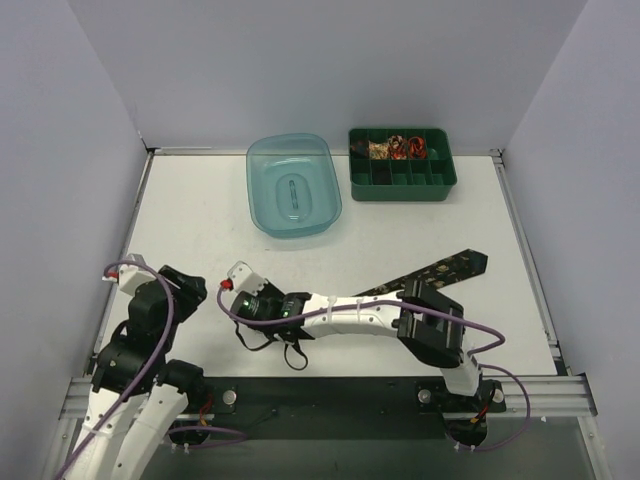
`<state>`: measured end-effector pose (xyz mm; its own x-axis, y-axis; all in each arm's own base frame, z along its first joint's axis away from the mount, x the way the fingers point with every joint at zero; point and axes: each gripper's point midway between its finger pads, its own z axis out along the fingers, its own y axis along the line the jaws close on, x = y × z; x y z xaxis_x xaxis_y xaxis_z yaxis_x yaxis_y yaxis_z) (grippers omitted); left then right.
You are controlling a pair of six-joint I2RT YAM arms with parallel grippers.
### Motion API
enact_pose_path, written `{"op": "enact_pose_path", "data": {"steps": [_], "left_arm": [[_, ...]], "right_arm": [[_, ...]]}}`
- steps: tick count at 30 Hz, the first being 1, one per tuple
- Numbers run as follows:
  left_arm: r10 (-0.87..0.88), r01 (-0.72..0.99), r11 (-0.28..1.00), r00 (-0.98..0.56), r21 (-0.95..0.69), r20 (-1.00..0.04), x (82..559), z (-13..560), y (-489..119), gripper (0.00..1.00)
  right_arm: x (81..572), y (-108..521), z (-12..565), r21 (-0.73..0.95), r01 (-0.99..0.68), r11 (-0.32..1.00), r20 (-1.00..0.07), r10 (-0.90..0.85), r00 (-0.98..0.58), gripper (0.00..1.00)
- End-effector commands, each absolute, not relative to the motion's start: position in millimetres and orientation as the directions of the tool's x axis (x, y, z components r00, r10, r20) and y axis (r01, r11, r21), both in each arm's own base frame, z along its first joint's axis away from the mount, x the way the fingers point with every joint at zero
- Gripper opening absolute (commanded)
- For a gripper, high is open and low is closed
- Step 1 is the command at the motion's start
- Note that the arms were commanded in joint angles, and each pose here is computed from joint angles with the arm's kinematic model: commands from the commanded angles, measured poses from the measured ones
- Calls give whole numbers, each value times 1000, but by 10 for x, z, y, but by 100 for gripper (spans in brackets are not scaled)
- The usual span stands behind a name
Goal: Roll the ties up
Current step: Flatten out the tie at the center of the board.
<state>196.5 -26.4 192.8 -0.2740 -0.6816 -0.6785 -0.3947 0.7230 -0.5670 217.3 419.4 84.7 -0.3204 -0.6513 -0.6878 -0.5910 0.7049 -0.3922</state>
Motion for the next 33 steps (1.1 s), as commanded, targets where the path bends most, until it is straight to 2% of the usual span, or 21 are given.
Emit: {"op": "enact_pose_path", "data": {"steps": [1, 6, 11, 12, 17, 22, 28, 33], "left_arm": [[-701, -407, 694, -197, -593, -685, 1899, 2079, -141, 61], [-707, -410, 684, -170, -603, -687, 1836, 2102, -87, 60], [-702, -421, 683, -151, -597, -696, 1782, 2124, -25, 60], [-698, -423, 685, -146, -594, -701, 1774, 2135, -7, 60], [-690, -428, 691, -148, -583, -709, 1756, 2120, 12, 60], [-688, -418, 699, -172, -580, -705, 1780, 2059, -36, 60], [-680, -377, 724, -252, -577, -688, 1913, 1917, -230, 61], [-659, -325, 752, -356, -573, -663, 2097, 1758, -484, 61]], "right_arm": [[2084, 4342, 1100, -467, -554, 689, -741, -647, -180, 2], [1807, 4558, 1002, -597, -558, 577, -688, -725, -13, 8], [1703, 4712, 920, -573, -599, 559, -692, -722, -12, 13], [1693, 4739, 916, -568, -609, 553, -692, -722, -9, 16], [1631, 4862, 807, -567, -658, 494, -669, -743, 19, 47], [1661, 4811, 904, -580, -637, 508, -671, -741, 20, 66], [1700, 4521, 1311, -455, -650, 608, -768, -637, -58, 76], [2105, 3929, 1433, -222, -611, 760, -811, -492, -317, 78]]}}
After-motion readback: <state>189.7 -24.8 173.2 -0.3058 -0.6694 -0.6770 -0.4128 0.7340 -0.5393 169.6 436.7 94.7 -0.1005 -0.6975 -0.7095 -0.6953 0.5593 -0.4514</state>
